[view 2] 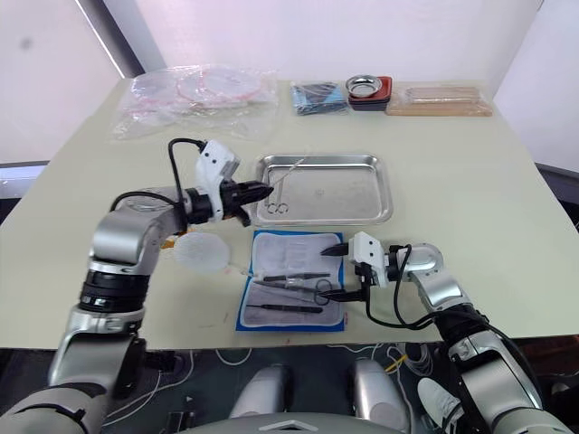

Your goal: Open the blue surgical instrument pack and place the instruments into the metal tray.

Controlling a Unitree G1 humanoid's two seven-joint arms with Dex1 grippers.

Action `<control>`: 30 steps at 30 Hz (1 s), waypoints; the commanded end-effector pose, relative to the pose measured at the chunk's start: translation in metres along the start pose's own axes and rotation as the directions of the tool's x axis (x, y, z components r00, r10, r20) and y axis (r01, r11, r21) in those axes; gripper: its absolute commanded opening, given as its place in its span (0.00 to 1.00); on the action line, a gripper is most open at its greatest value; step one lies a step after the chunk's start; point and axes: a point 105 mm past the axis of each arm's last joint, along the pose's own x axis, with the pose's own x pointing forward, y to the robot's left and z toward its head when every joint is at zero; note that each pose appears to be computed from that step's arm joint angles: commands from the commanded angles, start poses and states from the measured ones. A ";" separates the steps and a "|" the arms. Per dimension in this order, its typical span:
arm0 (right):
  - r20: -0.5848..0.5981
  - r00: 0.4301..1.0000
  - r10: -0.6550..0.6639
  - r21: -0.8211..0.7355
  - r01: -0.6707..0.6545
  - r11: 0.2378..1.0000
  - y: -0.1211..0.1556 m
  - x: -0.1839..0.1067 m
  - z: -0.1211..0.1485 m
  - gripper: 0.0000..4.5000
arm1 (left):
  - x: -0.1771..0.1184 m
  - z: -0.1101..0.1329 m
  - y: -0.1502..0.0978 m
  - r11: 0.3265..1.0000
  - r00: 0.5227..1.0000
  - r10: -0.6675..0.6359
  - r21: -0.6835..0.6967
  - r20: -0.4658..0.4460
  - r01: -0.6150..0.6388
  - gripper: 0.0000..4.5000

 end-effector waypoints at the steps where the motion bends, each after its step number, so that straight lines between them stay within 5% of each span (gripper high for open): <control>1: -0.231 0.969 0.085 0.170 -0.046 0.984 0.033 -0.003 -0.066 1.00 | 0.013 0.012 0.005 0.987 0.986 0.160 -0.024 0.044 -0.159 0.01; 8: -0.218 0.972 0.088 0.173 -0.050 0.984 0.036 0.001 -0.064 1.00 | 0.025 -0.009 0.002 0.933 0.937 0.350 -0.100 0.016 -0.347 0.01; 12: -0.210 0.974 0.087 0.169 -0.051 0.984 0.034 0.003 -0.063 1.00 | 0.038 -0.021 -0.018 0.927 0.939 0.345 -0.158 -0.003 -0.341 0.01; 30: -0.204 0.977 0.062 0.167 -0.028 0.986 0.030 0.004 -0.062 1.00 | 0.056 -0.035 -0.024 0.824 0.875 0.458 -0.296 -0.156 -0.484 0.01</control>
